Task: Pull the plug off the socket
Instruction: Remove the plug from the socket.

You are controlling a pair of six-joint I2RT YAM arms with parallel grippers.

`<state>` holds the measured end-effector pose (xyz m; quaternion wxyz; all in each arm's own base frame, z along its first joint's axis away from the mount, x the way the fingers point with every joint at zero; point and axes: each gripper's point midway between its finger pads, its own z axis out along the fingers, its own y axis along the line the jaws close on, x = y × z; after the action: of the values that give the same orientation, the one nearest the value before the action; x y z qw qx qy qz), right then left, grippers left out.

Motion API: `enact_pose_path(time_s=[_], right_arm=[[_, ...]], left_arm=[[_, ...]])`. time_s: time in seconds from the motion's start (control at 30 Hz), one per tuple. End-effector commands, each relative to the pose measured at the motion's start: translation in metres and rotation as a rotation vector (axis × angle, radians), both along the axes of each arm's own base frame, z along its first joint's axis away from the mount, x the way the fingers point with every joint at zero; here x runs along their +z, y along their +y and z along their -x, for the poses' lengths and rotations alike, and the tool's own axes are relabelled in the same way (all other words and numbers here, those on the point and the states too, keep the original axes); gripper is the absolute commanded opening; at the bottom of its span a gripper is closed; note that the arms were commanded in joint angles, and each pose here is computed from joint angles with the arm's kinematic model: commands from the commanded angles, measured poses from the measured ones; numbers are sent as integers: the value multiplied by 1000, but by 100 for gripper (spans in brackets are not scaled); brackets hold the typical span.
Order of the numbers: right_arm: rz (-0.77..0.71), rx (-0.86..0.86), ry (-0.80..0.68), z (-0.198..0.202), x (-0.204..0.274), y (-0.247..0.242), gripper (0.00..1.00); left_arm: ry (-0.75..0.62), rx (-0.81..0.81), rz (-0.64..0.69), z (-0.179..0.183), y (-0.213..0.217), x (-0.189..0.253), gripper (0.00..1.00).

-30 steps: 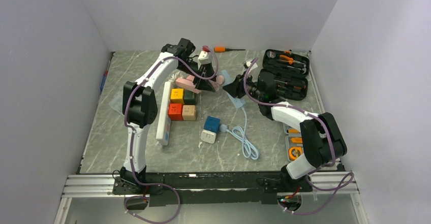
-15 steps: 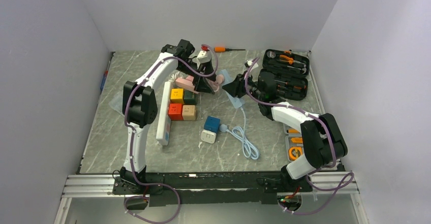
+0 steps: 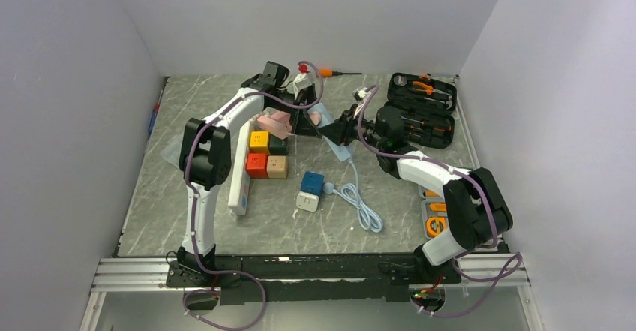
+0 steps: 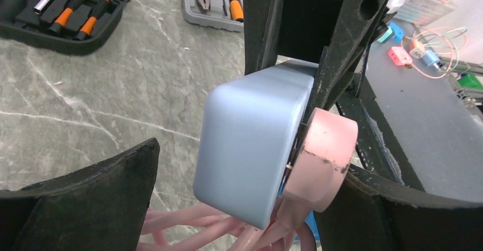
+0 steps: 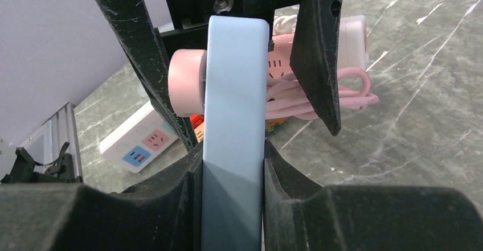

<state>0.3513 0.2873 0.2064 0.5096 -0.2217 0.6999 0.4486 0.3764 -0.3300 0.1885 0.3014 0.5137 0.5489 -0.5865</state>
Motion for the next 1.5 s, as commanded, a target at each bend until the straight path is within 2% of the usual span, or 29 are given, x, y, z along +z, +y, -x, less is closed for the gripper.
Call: enact_pose_path(time_s=[0.0, 0.13, 0.23, 0.37, 0.43, 0.63, 0.9, 1.1, 1.2, 1.3, 1.37, 1.47], right_arm=[[-154, 224, -300, 46, 105, 25, 0], [-120, 200, -309, 41, 102, 20, 0], [-121, 178, -314, 38, 103, 12, 0], [-112, 153, -326, 33, 106, 2, 0], [-108, 147, -329, 32, 107, 0, 0], [-125, 132, -337, 28, 112, -5, 0], [-192, 174, -301, 29, 112, 3, 0], [-175, 180, -261, 24, 95, 6, 0], [-165, 173, -252, 22, 88, 6, 0], [-145, 170, -238, 19, 79, 7, 0], [-126, 168, -228, 17, 72, 7, 0], [-96, 158, -215, 12, 61, 5, 0]], left_arm=[[-119, -28, 107, -7, 2, 45, 95], [-102, -46, 76, 9, 12, 43, 90], [-154, -63, 39, 19, 20, 37, 88], [-191, -112, 7, 38, 30, 29, 76], [-184, -116, -7, 41, 33, 26, 74], [-202, -110, 10, 44, 36, 25, 72], [-226, -130, 61, 51, 27, 38, 57], [-241, -137, 80, 59, 26, 46, 60], [-250, -137, 86, 60, 26, 48, 57], [-262, -138, 98, 60, 26, 50, 34], [-273, -139, 101, 61, 26, 50, 3], [-283, -140, 102, 63, 27, 52, 0]])
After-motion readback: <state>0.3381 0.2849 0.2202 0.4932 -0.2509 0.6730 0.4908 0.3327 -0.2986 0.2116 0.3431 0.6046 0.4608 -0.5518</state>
